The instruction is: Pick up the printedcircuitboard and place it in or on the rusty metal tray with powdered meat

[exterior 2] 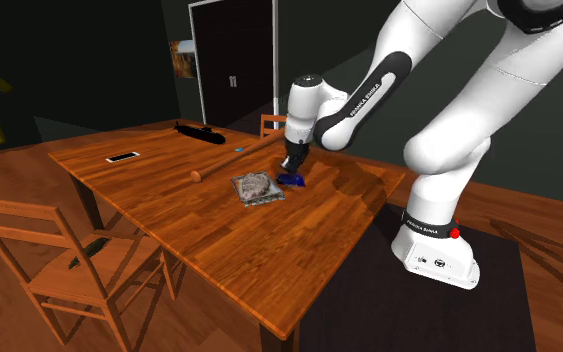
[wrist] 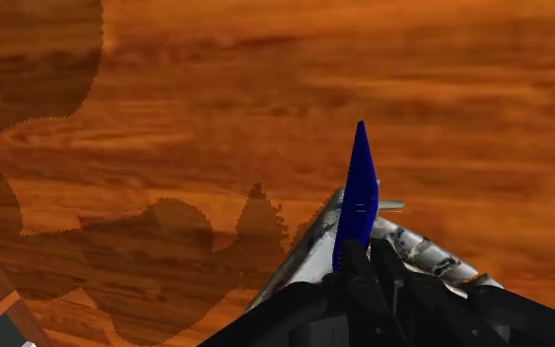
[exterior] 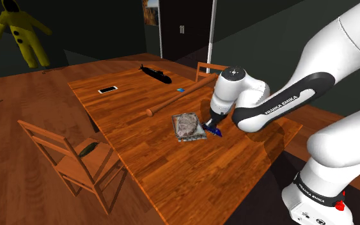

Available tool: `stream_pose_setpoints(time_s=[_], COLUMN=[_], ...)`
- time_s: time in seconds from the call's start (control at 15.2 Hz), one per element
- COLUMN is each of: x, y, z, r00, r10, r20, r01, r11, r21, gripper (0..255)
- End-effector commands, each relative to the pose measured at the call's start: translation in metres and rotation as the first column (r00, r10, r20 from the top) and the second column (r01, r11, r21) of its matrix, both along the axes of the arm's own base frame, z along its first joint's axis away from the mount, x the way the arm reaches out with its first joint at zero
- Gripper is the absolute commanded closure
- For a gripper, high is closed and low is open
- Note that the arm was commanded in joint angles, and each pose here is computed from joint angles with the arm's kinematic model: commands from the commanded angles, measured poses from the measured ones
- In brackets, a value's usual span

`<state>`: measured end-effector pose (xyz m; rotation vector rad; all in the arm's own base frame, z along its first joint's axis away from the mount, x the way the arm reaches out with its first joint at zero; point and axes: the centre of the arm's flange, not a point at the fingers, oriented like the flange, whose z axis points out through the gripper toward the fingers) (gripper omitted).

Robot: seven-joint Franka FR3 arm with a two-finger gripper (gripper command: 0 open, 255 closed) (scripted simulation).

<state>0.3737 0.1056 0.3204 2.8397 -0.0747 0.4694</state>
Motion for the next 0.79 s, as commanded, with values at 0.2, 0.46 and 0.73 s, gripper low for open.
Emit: stream_pose_setpoints(time_s=[0.2,0.46,0.73], x=[0.069,0.121,0.173], y=[-0.014,-0.021,-0.028], z=[-0.001,0.001,0.002], r00=[1.000,1.000,1.000], r10=[0.000,0.000,0.000], r20=[0.001,0.001,0.001], r01=[0.000,0.000,0.000], r11=[1.000,1.000,1.000], r21=[0.002,0.002,0.002], gripper=[255,255,255])
